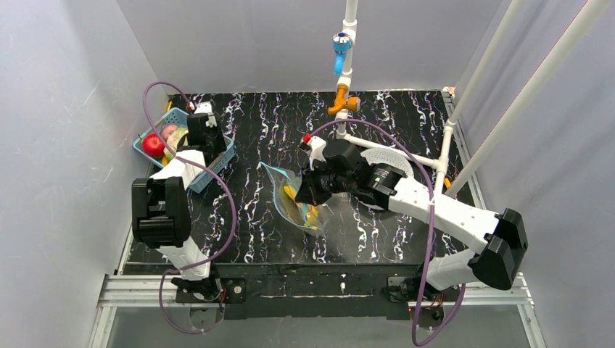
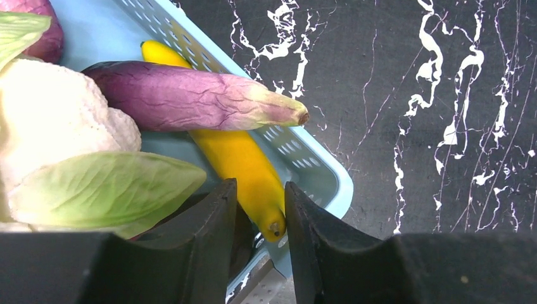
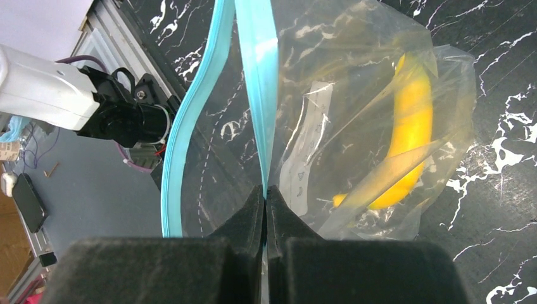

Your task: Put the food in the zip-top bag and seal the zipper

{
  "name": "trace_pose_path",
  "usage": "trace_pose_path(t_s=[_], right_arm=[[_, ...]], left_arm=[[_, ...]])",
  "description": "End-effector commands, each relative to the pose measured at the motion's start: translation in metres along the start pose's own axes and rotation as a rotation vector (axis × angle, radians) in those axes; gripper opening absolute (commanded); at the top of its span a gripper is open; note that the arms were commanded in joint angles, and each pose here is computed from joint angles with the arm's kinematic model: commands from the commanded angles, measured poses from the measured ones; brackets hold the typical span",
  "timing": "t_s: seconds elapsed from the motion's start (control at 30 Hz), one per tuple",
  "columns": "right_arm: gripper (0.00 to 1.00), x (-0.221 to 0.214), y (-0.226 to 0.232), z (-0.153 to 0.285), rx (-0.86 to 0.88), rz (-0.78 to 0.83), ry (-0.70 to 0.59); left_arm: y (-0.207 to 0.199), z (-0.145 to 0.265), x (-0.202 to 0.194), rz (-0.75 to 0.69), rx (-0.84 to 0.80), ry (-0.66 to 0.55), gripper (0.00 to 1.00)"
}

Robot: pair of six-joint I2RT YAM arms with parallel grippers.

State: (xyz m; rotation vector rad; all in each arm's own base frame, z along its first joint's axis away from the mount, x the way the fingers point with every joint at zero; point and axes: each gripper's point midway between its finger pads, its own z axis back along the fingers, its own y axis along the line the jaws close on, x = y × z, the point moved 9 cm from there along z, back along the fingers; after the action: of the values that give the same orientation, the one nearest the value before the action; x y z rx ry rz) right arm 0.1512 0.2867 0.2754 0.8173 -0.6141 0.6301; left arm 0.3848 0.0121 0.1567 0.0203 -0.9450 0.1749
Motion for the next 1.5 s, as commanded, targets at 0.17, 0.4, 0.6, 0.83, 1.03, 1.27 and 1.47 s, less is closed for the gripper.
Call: trace_pose_path(t_s=[0.17,0.4,0.6,0.83,1.03,1.27,1.47], right_arm=[[0.01,0.013,0.003,-0.005,0.006,0.022,-0.032],[0.01,0.014,0.003,-0.001,0.001,0.028,-0.045],[0.01,0.013,0.006,0.002,0.024,0.028,-0.048],[0.01,0.014,0.008,0.004,0.039,0.027,-0.051],[0.01,0.014,0.009,0.002,0.048,0.020,-0.040],[0.01,0.019,0.014,-0.002,0.079,-0.014,-0.022],[0.01,0.029,0.014,-0.006,0.043,-0.022,-0.035]], left_arm=[[-0.005,0.000,0.017,-0.033,-0.003,-0.047,0.27],[0.000,0.029,0.032,-0.061,0.042,-0.084,0.00],[0.004,0.096,0.046,-0.054,0.040,-0.145,0.00],[0.005,0.186,0.048,-0.013,-0.037,-0.243,0.00],[-0.010,0.256,0.040,0.106,-0.253,-0.317,0.00],[-0.046,0.311,0.015,0.330,-0.733,-0.296,0.00],[-0.054,0.358,0.002,0.391,-0.956,-0.292,0.00]])
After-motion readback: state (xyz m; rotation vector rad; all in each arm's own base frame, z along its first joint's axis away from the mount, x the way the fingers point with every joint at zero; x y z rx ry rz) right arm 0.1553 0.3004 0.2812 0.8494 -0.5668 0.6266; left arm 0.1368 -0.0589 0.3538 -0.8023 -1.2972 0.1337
